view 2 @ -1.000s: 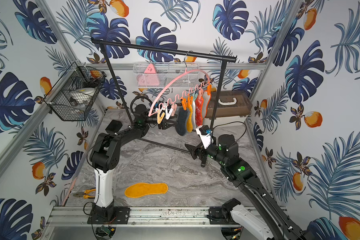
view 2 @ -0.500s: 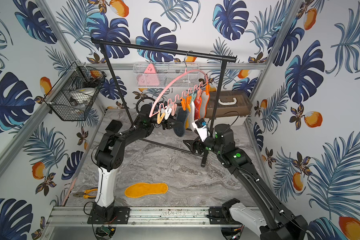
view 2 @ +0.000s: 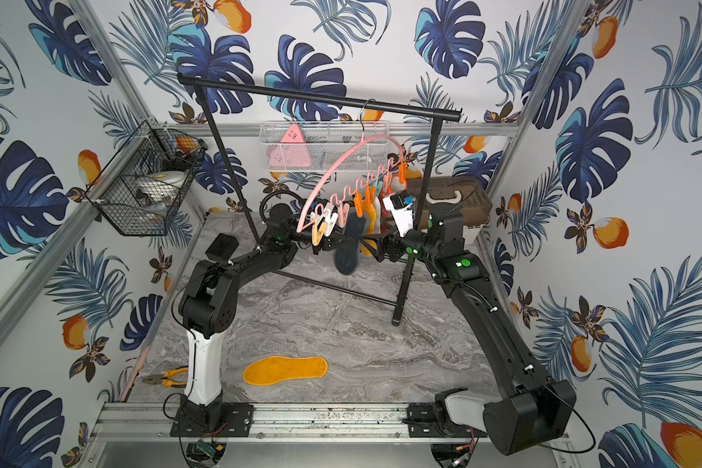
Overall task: Take the shoe insoles off the hanger
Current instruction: Remove the insole from the hanger, then open the clamp at the hanger.
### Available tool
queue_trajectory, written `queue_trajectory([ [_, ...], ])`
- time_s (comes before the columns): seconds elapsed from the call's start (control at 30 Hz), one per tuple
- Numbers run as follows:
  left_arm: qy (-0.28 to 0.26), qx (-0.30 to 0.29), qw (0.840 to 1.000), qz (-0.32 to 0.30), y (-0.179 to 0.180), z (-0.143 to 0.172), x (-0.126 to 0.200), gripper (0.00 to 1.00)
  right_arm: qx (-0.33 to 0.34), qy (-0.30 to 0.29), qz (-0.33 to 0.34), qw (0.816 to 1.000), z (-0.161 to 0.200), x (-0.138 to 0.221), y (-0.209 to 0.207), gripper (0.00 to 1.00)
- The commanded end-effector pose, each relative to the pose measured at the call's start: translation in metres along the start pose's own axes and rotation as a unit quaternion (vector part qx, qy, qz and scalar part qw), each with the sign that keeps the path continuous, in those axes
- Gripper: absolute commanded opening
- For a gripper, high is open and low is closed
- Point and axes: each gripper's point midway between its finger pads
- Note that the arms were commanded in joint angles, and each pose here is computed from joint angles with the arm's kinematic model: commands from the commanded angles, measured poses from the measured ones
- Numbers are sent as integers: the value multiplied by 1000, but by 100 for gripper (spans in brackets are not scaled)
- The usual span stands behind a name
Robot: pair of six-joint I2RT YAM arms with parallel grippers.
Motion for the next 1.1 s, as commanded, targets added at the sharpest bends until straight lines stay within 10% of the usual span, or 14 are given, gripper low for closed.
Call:
queue_trajectory([
  [0.0,1,-20,1000,13,-10,-8,1,17,9,-17,-21,1000,-14,-5,3,91],
  [1.07,14,-53,997,50,-46,-23,4,5,-73,-36,-150,985,-58,-35,1,87],
])
Point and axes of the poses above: each gripper's point midway between its finger pads, its own x axis back along the fingers, its own y axis along the line the jaws close on, z = x × y, and after that the axes turned 1 degree about x, right-handed
